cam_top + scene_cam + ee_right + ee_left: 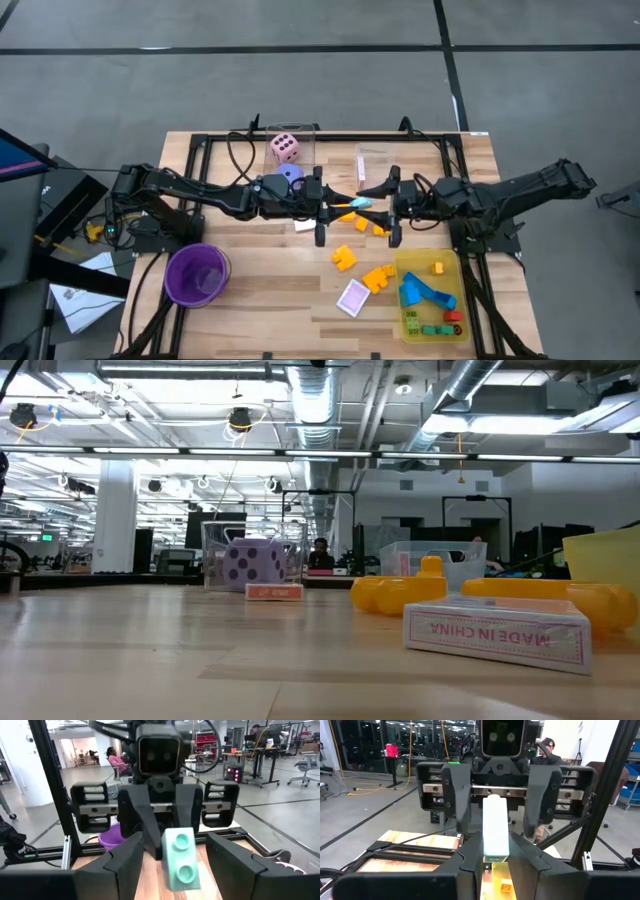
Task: Pick & Place Toys
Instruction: Put the light blue game piece into the bin
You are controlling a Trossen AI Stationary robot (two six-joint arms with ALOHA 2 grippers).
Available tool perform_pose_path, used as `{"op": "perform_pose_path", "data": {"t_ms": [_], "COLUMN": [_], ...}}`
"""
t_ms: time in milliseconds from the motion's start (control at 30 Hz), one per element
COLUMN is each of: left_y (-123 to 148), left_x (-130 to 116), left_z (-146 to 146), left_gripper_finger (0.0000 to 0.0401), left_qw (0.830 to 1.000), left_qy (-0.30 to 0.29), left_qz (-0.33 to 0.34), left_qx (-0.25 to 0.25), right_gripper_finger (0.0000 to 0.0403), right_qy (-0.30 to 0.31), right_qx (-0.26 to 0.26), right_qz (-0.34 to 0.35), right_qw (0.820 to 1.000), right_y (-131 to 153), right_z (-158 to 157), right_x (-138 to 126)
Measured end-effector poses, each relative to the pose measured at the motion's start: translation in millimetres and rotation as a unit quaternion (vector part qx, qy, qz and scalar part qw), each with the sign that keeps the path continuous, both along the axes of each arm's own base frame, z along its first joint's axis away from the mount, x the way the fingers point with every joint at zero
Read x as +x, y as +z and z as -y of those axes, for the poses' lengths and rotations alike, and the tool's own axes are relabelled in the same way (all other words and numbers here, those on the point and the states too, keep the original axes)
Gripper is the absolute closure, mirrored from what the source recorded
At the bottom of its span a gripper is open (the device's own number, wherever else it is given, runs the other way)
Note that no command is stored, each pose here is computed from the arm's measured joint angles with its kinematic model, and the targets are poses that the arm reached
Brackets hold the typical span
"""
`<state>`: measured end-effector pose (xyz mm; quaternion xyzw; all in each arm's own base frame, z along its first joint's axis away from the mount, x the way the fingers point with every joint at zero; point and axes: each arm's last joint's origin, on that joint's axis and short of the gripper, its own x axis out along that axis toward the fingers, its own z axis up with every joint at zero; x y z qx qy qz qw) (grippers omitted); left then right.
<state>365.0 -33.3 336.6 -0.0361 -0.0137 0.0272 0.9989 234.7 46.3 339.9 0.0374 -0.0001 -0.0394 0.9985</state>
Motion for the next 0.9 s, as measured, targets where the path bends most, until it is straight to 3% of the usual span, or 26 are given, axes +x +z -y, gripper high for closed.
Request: {"op": "perform_pose_path", "data": {"t_ms": [267, 700, 900], "left_y": [-0.2, -0.1, -1.0], "left_x": [-0.1, -0.1, -0.1], "left_z": [1.0, 1.6, 1.2], "left_gripper_finger": [0.0338, 0.0337, 0.0300], "left_qw": [1.000, 1.000, 1.000], "left_qy": [-0.001, -0.007, -0.001], "left_qz": [-0.001, -0.001, -0.005], "left_qx": [0.000, 0.000, 0.001], "right_gripper_finger": [0.0215, 0.0334, 0.0346], "right_qy": [0.009, 0.017, 0.019], "right_qx": [0.014, 0.018, 0.022], "right_qz": [-0.004, -0.005, -0.007], "right_qw": [1.000, 1.000, 1.000], "right_y": [-0.4, -0.5, -0.8], "right_z": [-1.0, -1.4, -1.3], "right_x": [-1.0, -1.3, -1.3]}}
